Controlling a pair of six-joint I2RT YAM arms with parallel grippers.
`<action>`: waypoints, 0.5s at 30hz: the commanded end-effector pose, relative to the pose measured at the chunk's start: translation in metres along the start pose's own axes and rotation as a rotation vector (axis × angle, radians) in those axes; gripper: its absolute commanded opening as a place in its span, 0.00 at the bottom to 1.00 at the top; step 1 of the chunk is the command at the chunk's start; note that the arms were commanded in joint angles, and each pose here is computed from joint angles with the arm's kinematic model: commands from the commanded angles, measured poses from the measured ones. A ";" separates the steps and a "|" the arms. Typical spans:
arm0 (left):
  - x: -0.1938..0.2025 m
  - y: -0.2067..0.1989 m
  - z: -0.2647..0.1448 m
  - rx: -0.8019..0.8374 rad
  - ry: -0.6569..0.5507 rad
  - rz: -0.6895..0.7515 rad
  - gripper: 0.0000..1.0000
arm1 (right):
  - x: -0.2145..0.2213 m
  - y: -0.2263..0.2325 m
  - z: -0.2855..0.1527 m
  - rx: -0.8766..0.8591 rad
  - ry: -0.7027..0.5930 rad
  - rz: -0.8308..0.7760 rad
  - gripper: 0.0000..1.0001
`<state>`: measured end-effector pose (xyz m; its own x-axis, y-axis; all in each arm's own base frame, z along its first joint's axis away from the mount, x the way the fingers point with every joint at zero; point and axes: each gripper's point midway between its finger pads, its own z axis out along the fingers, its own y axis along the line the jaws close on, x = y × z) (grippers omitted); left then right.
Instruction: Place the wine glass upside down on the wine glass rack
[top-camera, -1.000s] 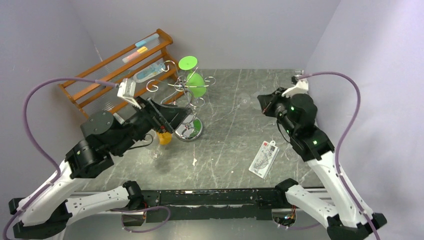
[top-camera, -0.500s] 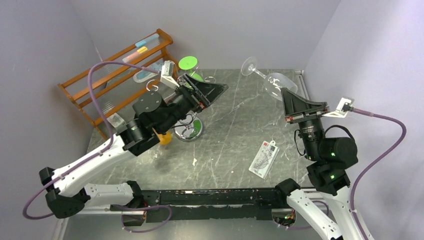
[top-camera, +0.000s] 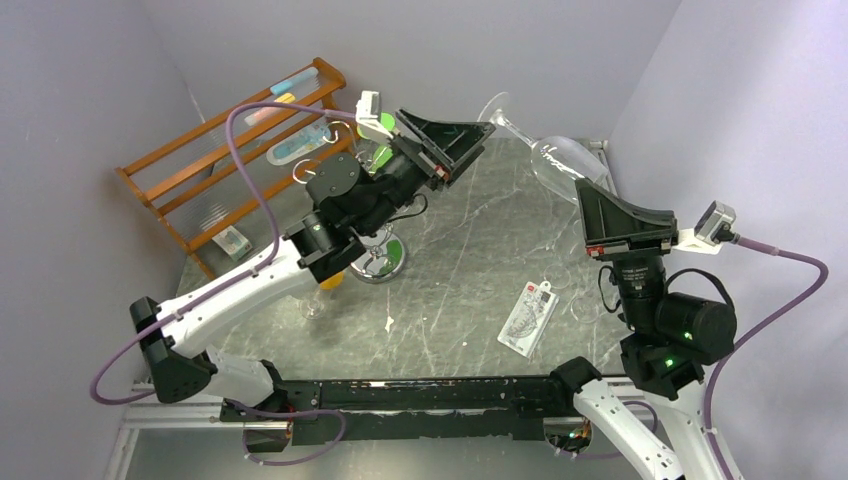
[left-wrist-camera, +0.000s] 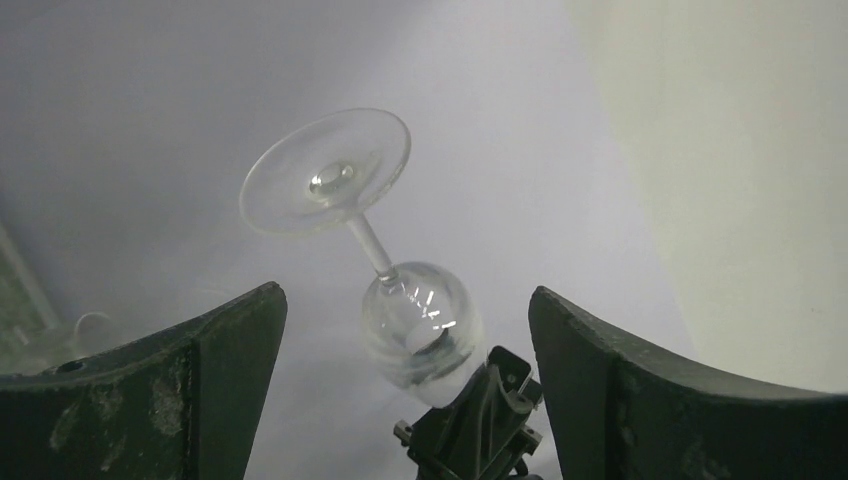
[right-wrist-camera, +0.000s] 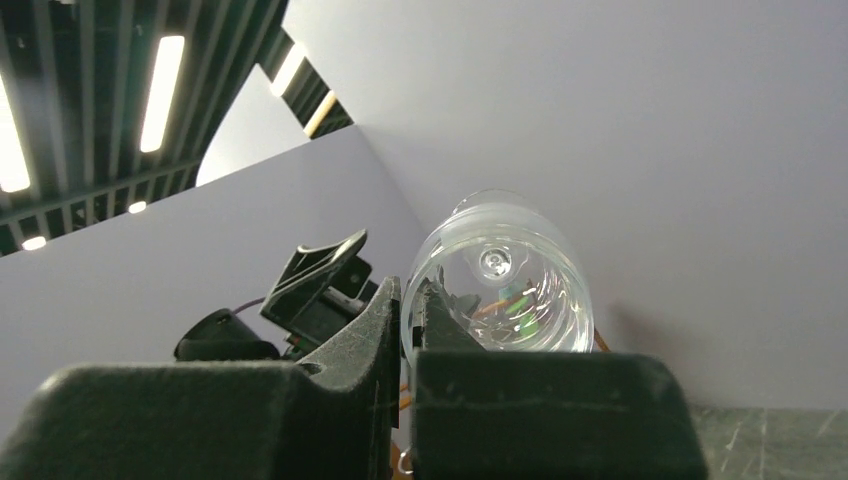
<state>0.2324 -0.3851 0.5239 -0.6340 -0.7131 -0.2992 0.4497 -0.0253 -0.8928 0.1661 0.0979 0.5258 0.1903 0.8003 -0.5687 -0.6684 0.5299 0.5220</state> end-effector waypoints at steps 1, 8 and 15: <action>0.004 -0.029 0.015 0.112 0.009 -0.029 0.93 | -0.019 0.023 -0.003 -0.094 -0.066 0.023 0.00; 0.009 -0.030 0.036 0.132 -0.005 -0.051 0.79 | -0.016 0.022 -0.005 -0.100 -0.064 0.044 0.00; 0.008 -0.024 0.051 0.124 -0.041 -0.097 0.65 | -0.016 0.023 -0.002 -0.105 -0.066 0.032 0.00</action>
<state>0.2496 -0.4307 0.5320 -0.6624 -0.7022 -0.2610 0.4506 -0.0952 -0.8876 0.1599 0.1013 0.5296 0.1785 0.8176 -0.5474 -0.7056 0.4941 0.5079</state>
